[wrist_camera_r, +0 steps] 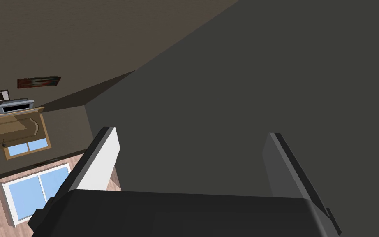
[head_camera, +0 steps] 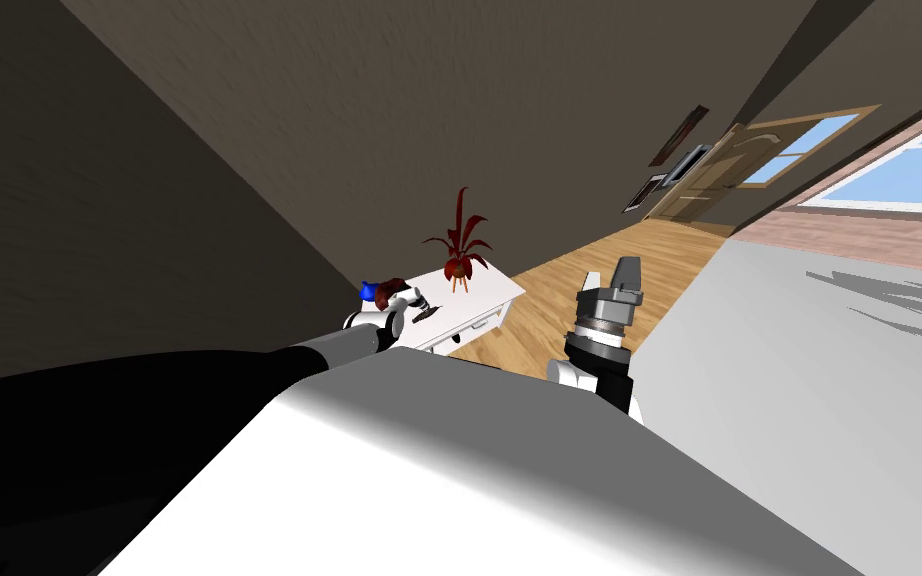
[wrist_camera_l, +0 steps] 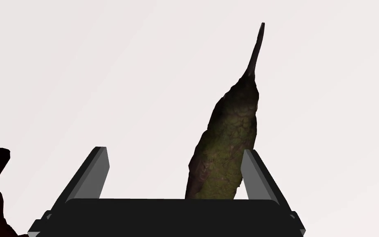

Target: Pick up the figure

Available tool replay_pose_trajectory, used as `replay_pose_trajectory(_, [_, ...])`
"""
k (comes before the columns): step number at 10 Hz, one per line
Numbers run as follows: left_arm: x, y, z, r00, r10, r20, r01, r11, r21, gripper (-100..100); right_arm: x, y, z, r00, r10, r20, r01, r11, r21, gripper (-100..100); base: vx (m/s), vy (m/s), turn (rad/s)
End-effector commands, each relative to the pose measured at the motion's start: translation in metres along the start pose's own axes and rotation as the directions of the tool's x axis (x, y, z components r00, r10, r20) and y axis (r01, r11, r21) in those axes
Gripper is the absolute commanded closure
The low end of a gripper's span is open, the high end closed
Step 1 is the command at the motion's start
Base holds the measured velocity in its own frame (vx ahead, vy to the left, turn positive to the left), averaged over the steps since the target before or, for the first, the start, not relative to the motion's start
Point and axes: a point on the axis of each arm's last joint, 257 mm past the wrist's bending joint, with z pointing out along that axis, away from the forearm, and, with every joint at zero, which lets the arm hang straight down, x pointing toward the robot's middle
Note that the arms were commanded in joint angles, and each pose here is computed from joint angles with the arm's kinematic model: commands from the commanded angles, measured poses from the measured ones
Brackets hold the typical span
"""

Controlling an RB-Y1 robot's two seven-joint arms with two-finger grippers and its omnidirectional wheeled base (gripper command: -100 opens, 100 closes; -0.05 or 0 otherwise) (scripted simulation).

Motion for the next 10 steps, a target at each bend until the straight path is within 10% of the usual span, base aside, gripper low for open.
replay_pose_trajectory(1, [-0.012,0.01,0.005,1.0,-0.007,0.018,0.007,1.0,-0.022,-100,0.0,0.0,0.0,1.0,0.0,0.0,0.0,1.0,0.0,0,-0.005,-0.005,0.004])
replay_pose_trajectory(7, [-0.025,0.026,0.011,0.999,0.003,0.048,-0.001,0.999,-0.049,-100,0.0,0.0,0.0,1.0,0.0,0.0,0.0,1.0,0.0,0,-0.01,-0.006,-0.009])
replay_pose_trajectory(8, [-0.024,0.025,0.011,0.999,0.007,0.047,-0.005,0.999,-0.046,0,0.0,0.0,0.0,1.0,0.0,0.0,0.0,1.0,0.0,0,0.0,0.0,0.0])
replay_pose_trajectory(9, [-0.029,0.038,0.018,0.999,0.008,0.047,-0.006,0.999,-0.047,-100,0.0,0.0,0.0,1.0,0.0,0.0,0.0,1.0,0.0,0,0.045,0.013,0.006])
replay_pose_trajectory(10, [-0.03,0.041,0.02,0.999,0.009,0.046,-0.007,0.999,-0.047,-100,0.0,0.0,0.0,1.0,0.0,0.0,0.0,1.0,0.0,0,0.08,0.03,0.006])
